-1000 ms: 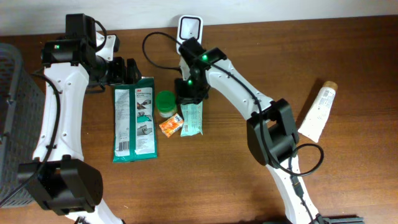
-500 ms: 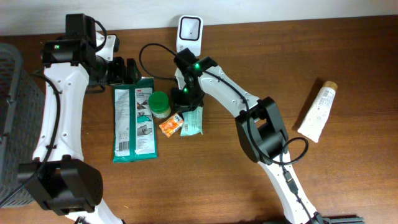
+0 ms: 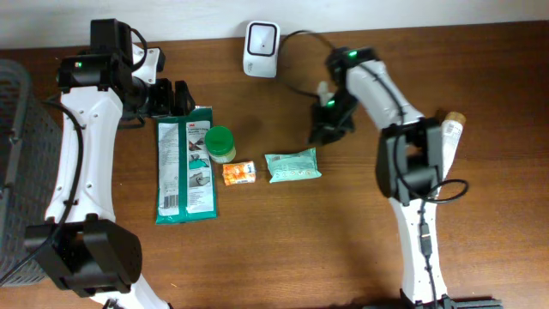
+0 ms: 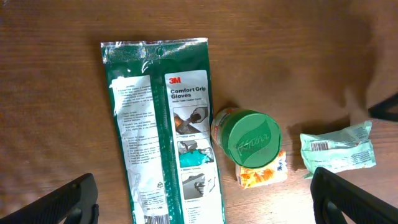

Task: Scan the item barcode
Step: 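Reach the right gripper to the mint-green packet and grasp it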

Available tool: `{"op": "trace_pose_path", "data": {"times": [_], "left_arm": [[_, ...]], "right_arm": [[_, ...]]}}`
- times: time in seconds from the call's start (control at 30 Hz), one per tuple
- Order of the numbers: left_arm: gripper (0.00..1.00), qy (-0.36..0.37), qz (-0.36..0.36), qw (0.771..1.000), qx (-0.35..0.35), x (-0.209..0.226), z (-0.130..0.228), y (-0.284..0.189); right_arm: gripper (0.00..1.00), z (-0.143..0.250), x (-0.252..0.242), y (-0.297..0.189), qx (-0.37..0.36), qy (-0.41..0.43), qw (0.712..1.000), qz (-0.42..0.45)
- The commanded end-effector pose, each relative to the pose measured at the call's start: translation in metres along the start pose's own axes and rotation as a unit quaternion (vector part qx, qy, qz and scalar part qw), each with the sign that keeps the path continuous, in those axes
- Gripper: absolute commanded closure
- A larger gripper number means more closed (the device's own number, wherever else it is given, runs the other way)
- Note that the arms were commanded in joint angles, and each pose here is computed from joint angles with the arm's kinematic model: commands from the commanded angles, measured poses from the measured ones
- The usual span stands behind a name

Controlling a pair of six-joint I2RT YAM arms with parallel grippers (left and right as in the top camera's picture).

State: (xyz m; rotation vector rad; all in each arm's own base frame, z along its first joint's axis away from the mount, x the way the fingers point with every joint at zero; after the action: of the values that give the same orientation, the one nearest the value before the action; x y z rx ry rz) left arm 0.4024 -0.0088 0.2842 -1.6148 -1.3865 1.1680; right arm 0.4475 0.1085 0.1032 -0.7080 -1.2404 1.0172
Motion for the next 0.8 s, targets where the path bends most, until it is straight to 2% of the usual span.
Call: {"op": "trace_pose_path", "data": {"times": [0.0,0.03,0.17,0.37,0.53,0.7,0.77], "left_arm": [[0.01,0.007,0.0,1.0,-0.001,0.002,-0.002,0.001],[0.01,0.007,0.0,1.0,-0.001,0.002,-0.002,0.001],[0.01,0.007,0.0,1.0,-0.001,0.002,-0.002,0.001],[0.01,0.007,0.0,1.0,-0.001,0.002,-0.002,0.001],[0.01,0.007,0.0,1.0,-0.001,0.002,-0.002,0.001],[0.01,0.007,0.0,1.0,-0.001,0.002,-0.002,0.001],[0.01,0.007,0.0,1.0,-0.001,0.002,-0.002,0.001]], "right_arm": [[0.59,0.008,-0.007,-0.045,-0.016,-0.061,0.997,-0.04],[0.53,0.013,-0.01,-0.049,-0.009,-0.069,0.995,-0.068],[0.48,0.027,-0.013,-0.062,0.006,-0.125,0.984,-0.13],[0.46,0.049,0.007,-0.107,-0.046,-0.159,0.98,-0.106],[0.43,0.079,0.016,-0.141,-0.073,-0.143,0.986,-0.044],[0.43,0.126,0.024,-0.147,-0.061,-0.15,0.986,-0.04],[0.43,0.128,0.025,-0.138,-0.061,-0.157,0.985,-0.042]]}}
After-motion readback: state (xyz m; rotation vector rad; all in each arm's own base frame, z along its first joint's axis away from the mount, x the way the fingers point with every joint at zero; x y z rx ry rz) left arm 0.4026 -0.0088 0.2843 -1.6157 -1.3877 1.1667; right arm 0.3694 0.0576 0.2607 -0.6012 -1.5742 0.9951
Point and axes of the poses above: each gripper's point midway between its finger pads, its own y axis out along the fingers, its own x axis along the line the jaws close on, z = x × y, the point moved 9 cm from there along -y, back along the fingers, and after that the axes turned 3 degrees about -y, right-handed, at the moved point
